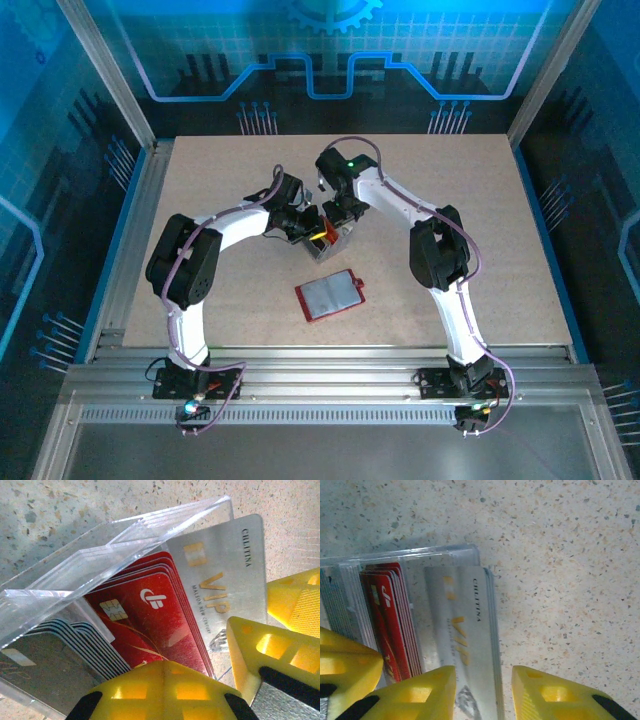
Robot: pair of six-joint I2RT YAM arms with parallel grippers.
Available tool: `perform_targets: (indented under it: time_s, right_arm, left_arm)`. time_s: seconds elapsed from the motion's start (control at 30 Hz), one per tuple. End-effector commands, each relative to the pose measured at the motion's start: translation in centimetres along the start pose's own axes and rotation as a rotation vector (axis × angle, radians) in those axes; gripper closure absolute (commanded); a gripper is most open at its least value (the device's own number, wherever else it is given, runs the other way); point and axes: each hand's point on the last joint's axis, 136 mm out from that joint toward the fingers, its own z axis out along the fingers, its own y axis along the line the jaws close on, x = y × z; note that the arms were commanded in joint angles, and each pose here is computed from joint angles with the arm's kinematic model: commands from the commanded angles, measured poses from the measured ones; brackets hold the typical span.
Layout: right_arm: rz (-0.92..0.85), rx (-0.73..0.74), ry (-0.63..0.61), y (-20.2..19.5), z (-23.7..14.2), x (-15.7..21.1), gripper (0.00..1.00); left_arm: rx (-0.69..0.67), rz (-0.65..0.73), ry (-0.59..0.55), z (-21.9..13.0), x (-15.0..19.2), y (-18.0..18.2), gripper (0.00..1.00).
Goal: Put the credit cards into the card holder
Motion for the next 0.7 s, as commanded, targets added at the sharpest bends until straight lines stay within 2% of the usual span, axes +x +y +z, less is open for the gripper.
perform_targets:
  time_s: [0.0,0.67]
  right_arm:
    - [0.003,0.033,-0.006,-0.7,-0.8,-0.2,0.63]
    - [0.024,-0.030,0.034,0.2,2.1,-0.2,0.60]
  left_arm:
    - [-0.110,-0.066,0.042,0.6,1.3,4.1,0.98]
    - [-0.113,-0.069,0.042,0.5,1.4,4.2,0.98]
